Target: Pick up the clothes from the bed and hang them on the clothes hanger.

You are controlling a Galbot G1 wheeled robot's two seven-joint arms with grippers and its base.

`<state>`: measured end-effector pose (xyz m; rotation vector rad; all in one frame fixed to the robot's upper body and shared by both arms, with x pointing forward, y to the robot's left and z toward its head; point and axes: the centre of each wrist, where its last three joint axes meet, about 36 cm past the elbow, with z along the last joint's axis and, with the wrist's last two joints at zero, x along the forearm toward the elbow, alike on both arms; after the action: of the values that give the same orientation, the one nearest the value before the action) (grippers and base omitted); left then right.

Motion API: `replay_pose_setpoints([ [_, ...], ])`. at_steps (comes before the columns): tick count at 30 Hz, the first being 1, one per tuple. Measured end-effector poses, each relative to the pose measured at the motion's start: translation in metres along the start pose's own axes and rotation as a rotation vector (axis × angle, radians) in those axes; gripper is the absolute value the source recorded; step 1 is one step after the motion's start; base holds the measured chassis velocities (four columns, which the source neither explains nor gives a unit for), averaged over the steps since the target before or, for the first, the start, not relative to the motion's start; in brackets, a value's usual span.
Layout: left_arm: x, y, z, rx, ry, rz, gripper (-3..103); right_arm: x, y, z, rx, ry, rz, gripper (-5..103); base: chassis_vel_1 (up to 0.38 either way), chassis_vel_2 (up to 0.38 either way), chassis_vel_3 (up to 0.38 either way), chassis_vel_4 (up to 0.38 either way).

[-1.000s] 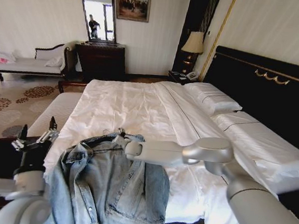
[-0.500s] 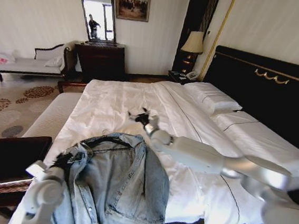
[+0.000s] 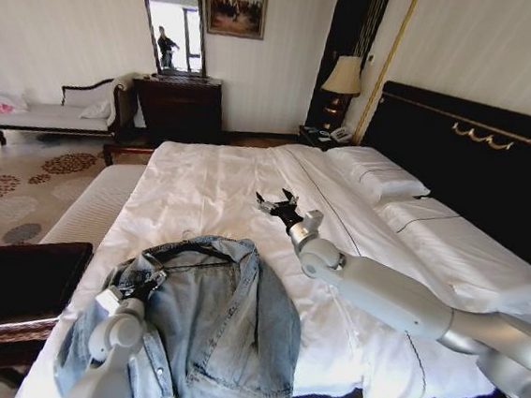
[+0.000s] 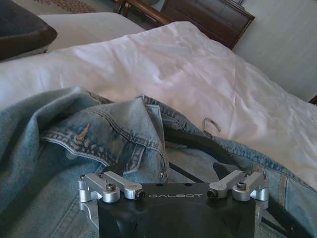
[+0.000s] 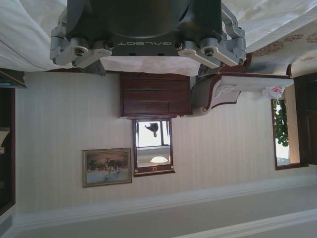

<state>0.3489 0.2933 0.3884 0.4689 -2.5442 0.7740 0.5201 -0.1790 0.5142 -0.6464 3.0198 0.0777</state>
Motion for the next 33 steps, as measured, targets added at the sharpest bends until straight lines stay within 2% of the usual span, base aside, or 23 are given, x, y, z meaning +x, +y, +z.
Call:
replay_pose_setpoints([
  [5, -0.005, -0.001, 0.003, 0.002, 0.027, -0.013, 101, 0.006, -0.01, 0.0, 0.016, 0.007, 0.023, 100, 0.0, 0.0, 0.0, 0.0],
  [9, -0.01, 0.0, 0.002, 0.028, 0.06, -0.013, 94, 0.01, -0.016, 0.002, 0.033, 0.016, 0.044, 100, 0.0, 0.0, 0.0, 0.0],
  [11, -0.015, 0.001, -0.002, 0.046, 0.09, -0.013, 85, 0.012, -0.018, 0.005, 0.043, 0.02, 0.05, 100, 0.0, 0.0, 0.0, 0.0],
  [12, -0.015, 0.001, -0.002, 0.046, 0.09, -0.013, 85, 0.012, -0.018, 0.005, 0.043, 0.02, 0.05, 100, 0.0, 0.0, 0.0, 0.0],
  [15, -0.023, 0.003, -0.008, 0.07, 0.123, -0.019, 68, 0.013, -0.018, 0.007, 0.049, 0.025, 0.056, 100, 0.0, 0.0, 0.0, 0.0],
  [17, -0.024, 0.004, -0.01, 0.082, 0.132, -0.018, 68, 0.013, -0.018, 0.008, 0.05, 0.026, 0.058, 100, 0.0, 0.0, 0.0, 0.0],
  [20, -0.026, 0.005, -0.015, 0.121, 0.157, -0.006, 52, 0.013, -0.018, 0.01, 0.057, 0.03, 0.064, 100, 0.0, 0.0, 0.0, 0.0],
  [21, -0.026, 0.005, -0.015, 0.121, 0.157, -0.006, 52, 0.013, -0.018, 0.01, 0.057, 0.03, 0.064, 100, 0.0, 0.0, 0.0, 0.0],
  [24, -0.027, 0.007, -0.017, 0.142, 0.167, 0.014, 36, 0.014, -0.018, 0.013, 0.066, 0.036, 0.072, 100, 0.0, 0.0, 0.0, 0.0],
  [25, -0.027, 0.007, -0.017, 0.142, 0.167, 0.014, 36, 0.014, -0.018, 0.013, 0.066, 0.036, 0.072, 100, 0.0, 0.0, 0.0, 0.0],
  [27, -0.027, 0.008, -0.017, 0.151, 0.168, 0.029, 25, 0.013, -0.018, 0.016, 0.071, 0.039, 0.075, 100, 0.0, 0.0, 0.0, 0.0],
  [29, -0.027, 0.008, -0.018, 0.156, 0.169, 0.034, 25, 0.013, -0.017, 0.016, 0.072, 0.04, 0.076, 100, 0.0, 0.0, 0.0, 0.0],
  [33, -0.029, 0.009, -0.022, 0.188, 0.171, 0.06, 3, 0.01, -0.016, 0.021, 0.077, 0.045, 0.083, 100, 0.0, 0.0, 0.0, 0.0],
])
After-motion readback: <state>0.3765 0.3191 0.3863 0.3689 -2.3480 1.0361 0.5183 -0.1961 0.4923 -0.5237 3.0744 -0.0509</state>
